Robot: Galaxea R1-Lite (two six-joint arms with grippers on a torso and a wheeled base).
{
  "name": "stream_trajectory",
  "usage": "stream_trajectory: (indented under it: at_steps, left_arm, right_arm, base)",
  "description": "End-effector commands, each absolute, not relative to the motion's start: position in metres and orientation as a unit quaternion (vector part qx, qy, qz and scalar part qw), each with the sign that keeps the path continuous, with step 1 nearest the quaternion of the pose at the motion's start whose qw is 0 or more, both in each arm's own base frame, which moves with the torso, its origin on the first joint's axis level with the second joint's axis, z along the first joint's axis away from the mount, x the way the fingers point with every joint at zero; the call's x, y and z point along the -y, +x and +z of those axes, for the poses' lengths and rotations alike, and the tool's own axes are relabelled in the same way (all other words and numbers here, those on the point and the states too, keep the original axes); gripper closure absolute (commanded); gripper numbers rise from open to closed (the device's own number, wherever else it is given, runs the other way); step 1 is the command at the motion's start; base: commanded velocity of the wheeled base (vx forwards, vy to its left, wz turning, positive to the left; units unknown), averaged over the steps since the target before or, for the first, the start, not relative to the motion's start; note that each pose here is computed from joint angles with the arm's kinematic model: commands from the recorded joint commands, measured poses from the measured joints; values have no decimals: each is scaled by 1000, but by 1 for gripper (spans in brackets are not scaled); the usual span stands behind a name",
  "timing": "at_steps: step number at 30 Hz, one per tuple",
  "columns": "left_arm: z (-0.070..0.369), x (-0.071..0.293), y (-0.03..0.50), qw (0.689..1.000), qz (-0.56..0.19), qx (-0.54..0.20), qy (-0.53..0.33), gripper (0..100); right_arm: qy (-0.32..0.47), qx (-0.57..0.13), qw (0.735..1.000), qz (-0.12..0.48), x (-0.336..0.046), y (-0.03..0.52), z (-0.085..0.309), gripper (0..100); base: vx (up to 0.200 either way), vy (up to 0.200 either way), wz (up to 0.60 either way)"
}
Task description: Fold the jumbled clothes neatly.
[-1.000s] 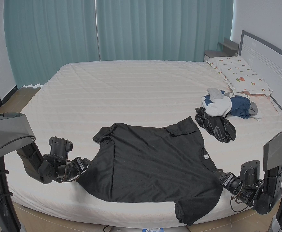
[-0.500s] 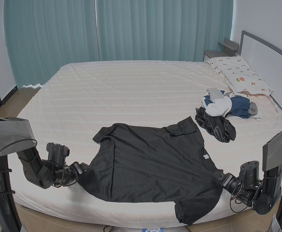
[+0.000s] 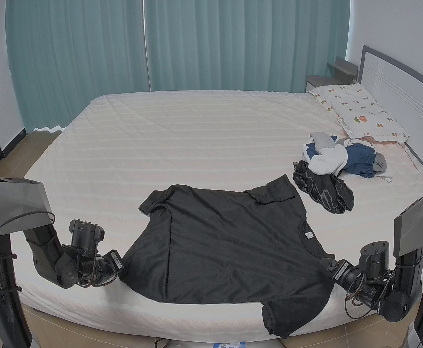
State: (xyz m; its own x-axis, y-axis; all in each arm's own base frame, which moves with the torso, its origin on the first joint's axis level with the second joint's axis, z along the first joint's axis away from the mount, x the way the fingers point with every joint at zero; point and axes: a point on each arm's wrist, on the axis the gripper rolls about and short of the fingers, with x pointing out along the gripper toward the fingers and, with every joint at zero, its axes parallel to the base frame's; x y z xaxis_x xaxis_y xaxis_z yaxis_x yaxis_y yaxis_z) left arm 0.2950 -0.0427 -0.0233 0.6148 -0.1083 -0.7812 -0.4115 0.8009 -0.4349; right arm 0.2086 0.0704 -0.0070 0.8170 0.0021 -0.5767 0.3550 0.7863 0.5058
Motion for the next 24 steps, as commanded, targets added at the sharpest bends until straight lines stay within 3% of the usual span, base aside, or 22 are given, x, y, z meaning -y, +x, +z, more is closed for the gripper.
stream_trajectory:
  at_steps: [1,15,24]
  left_arm:
    - [-6,31,276,848,101,-420,-307,100]
    - [-7,0,206,822,150,-463,-296,100]
    - [-15,-1,192,826,149,-454,-299,100]
  right_arm:
    - [311,-287,900,-98,-69,205,-6,0]
    - [311,-287,901,-97,-70,205,-6,0]
    - [311,-286,901,-99,-69,205,-6,0]
  base:
    - [0,0,0]
    - [0,0,0]
    - [0,0,0]
